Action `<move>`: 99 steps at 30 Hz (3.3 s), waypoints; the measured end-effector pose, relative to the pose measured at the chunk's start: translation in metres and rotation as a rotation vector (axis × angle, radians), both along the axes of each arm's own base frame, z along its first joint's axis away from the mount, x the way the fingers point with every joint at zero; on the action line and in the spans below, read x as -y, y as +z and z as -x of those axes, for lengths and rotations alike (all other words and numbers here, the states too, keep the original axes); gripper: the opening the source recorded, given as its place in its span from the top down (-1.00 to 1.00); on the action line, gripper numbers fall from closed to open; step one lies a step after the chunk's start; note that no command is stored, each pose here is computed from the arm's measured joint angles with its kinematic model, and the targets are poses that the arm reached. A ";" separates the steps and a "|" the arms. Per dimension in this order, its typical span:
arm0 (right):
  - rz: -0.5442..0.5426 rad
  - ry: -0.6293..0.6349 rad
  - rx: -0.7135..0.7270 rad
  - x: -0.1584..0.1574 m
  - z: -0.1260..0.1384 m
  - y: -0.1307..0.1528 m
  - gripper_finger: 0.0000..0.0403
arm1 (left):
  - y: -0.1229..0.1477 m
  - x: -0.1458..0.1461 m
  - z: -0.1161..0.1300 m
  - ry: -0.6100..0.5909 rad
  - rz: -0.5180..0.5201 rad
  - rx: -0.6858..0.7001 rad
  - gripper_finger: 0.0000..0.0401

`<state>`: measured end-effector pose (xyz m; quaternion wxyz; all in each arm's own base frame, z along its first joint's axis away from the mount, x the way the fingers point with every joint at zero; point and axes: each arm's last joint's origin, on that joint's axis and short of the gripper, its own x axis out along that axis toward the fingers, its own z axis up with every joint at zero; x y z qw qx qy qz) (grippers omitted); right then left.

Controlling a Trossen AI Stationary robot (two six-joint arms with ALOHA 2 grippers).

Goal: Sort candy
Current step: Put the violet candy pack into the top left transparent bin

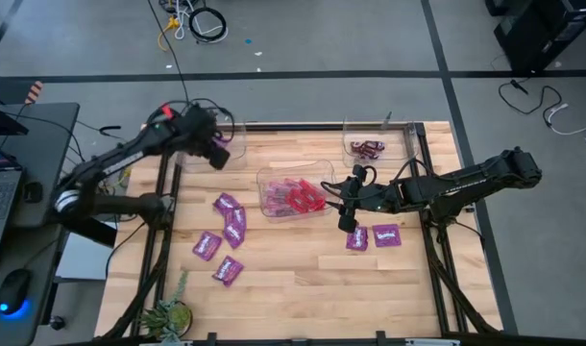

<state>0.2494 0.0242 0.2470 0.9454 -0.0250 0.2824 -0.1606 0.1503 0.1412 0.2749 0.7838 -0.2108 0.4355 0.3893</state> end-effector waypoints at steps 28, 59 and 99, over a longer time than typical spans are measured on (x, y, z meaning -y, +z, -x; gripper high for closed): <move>-0.002 -0.014 0.001 0.003 0.000 0.000 -0.09 | 0.003 0.002 -0.026 -0.334 -0.045 0.038 0.69; -0.015 -0.021 0.006 0.003 0.000 0.000 -0.08 | -0.103 0.149 -0.030 -0.382 0.383 -0.074 0.35; -0.008 -0.017 0.002 0.003 0.000 0.000 -0.08 | -0.027 0.113 -0.031 -0.245 0.187 -0.118 0.99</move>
